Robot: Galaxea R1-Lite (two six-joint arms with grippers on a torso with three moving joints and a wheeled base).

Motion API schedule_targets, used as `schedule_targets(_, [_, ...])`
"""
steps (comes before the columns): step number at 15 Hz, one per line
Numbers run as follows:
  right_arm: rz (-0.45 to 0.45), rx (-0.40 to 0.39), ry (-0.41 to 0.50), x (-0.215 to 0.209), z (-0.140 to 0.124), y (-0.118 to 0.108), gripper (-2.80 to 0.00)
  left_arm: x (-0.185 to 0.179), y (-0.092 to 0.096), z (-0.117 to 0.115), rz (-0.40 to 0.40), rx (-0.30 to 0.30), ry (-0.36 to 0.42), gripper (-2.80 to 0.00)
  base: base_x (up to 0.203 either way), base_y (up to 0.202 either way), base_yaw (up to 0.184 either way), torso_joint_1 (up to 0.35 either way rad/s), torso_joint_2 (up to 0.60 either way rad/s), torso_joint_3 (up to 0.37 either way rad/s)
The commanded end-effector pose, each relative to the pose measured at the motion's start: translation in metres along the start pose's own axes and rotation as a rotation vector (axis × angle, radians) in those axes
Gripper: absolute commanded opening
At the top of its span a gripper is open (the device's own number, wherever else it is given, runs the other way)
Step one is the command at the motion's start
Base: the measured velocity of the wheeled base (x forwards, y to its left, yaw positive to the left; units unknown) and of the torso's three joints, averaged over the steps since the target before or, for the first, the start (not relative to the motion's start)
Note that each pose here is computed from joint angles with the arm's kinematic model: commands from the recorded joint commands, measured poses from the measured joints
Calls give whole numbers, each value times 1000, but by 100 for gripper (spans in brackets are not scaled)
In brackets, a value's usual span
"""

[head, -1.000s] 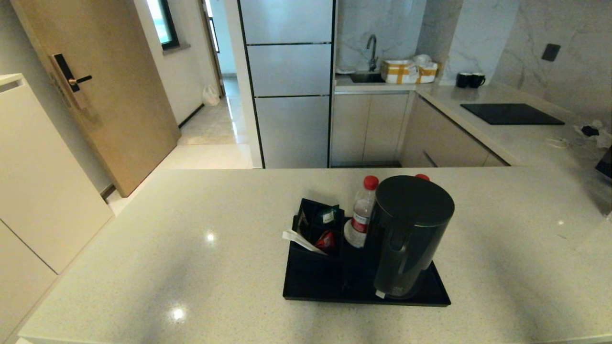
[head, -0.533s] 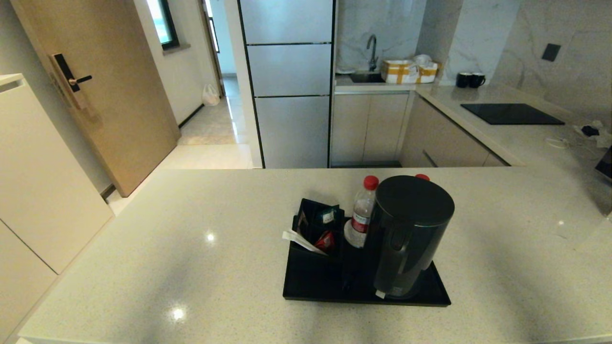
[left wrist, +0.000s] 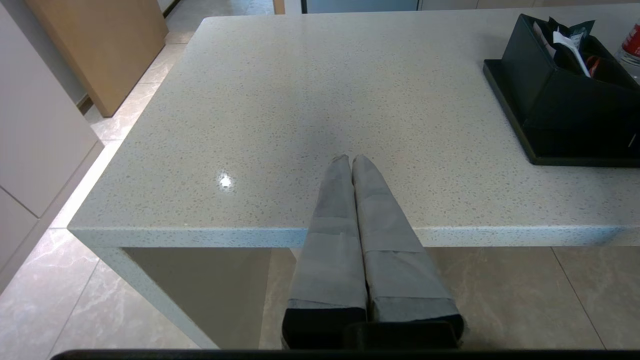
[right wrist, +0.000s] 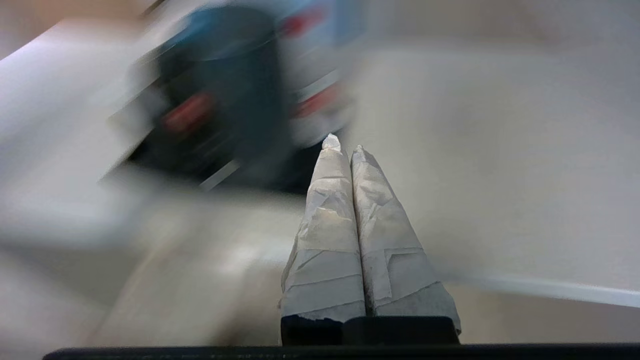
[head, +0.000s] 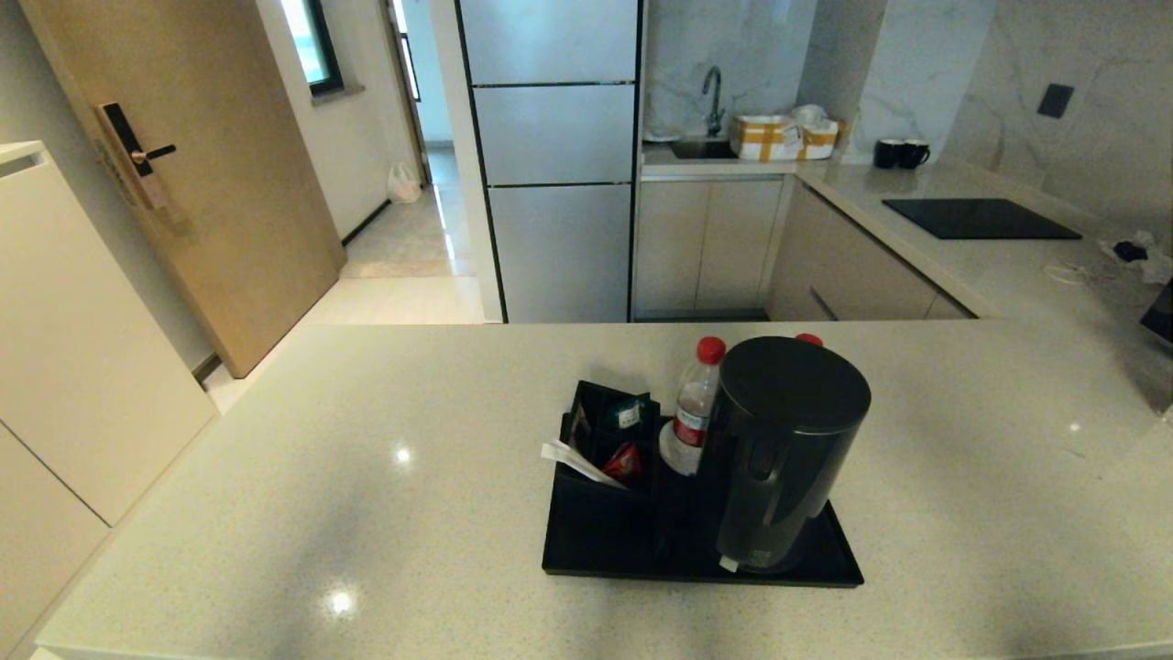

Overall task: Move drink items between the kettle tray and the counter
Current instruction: Pick up the kettle

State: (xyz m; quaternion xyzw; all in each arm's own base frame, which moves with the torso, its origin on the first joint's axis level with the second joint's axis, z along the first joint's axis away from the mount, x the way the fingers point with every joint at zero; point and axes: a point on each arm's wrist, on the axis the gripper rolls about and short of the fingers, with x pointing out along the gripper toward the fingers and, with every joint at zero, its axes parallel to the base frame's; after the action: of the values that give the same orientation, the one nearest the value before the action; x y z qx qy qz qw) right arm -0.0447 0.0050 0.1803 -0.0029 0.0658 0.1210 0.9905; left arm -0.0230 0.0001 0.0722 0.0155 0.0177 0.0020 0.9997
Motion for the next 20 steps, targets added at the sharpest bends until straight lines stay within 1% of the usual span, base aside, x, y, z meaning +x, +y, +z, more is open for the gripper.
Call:
schedule_targets(1, [151, 52, 164, 20, 17, -2, -280, 0, 0, 0, 0, 0, 0, -280, 0, 0, 0, 0, 0, 0])
schedule_targets(2, [199, 76, 217, 28, 20, -3, -280, 0, 0, 0, 2, 0, 0, -280, 0, 0, 0, 0, 0, 0])
schedule_targets(5, [330, 190, 391, 67, 24, -10, -280, 0, 0, 0, 0, 0, 0, -280, 0, 0, 0, 0, 0, 0])
schedule_targets(6, [379, 221, 434, 82, 19, -12, -280, 0, 0, 0, 0, 0, 0, -280, 0, 0, 0, 0, 0, 0])
schedule_targets(7, [414, 233, 453, 94, 9, -14, -280, 0, 0, 0, 0, 0, 1, -280, 0, 0, 0, 0, 0, 0])
schedule_targets(9, [450, 185, 420, 119, -9, -19, -280, 0, 0, 0, 0, 0, 0, -280, 0, 0, 0, 0, 0, 0])
schedule_targets(10, [464, 168, 412, 122, -12, -19, -280, 0, 0, 0, 0, 0, 0, -280, 0, 0, 0, 0, 0, 0])
schedule_targets(12, [465, 156, 404, 125, -14, -20, -280, 0, 0, 0, 0, 0, 0, -280, 0, 0, 0, 0, 0, 0])
schedule_targets(14, [469, 118, 357, 149, -19, -25, -280, 0, 0, 0, 0, 0, 0, -280, 0, 0, 0, 0, 0, 0])
schedule_targets(16, [527, 67, 356, 175, -25, -30, -280, 0, 0, 0, 2, 0, 0, -280, 0, 0, 0, 0, 0, 0])
schedule_targets(17, [558, 18, 322, 183, -25, -32, -244, 0, 0, 0, 2, 0, 0, -280, 0, 0, 0, 0, 0, 0])
schedule_targets(18, [573, -1, 306, 184, -26, -32, 0, 0, 0, 0, 2, 0, 0, -280, 0, 0, 0, 0, 0, 0])
schedule_targets(19, [574, -2, 306, 184, -26, -32, 0, 0, 0, 0, 1, 0, 0, -280, 0, 0, 0, 0, 0, 0])
schedule_targets(20, [593, -32, 295, 188, -26, -31, 0, 0, 0, 0, 1, 0, 0, -280, 0, 0, 0, 0, 0, 0])
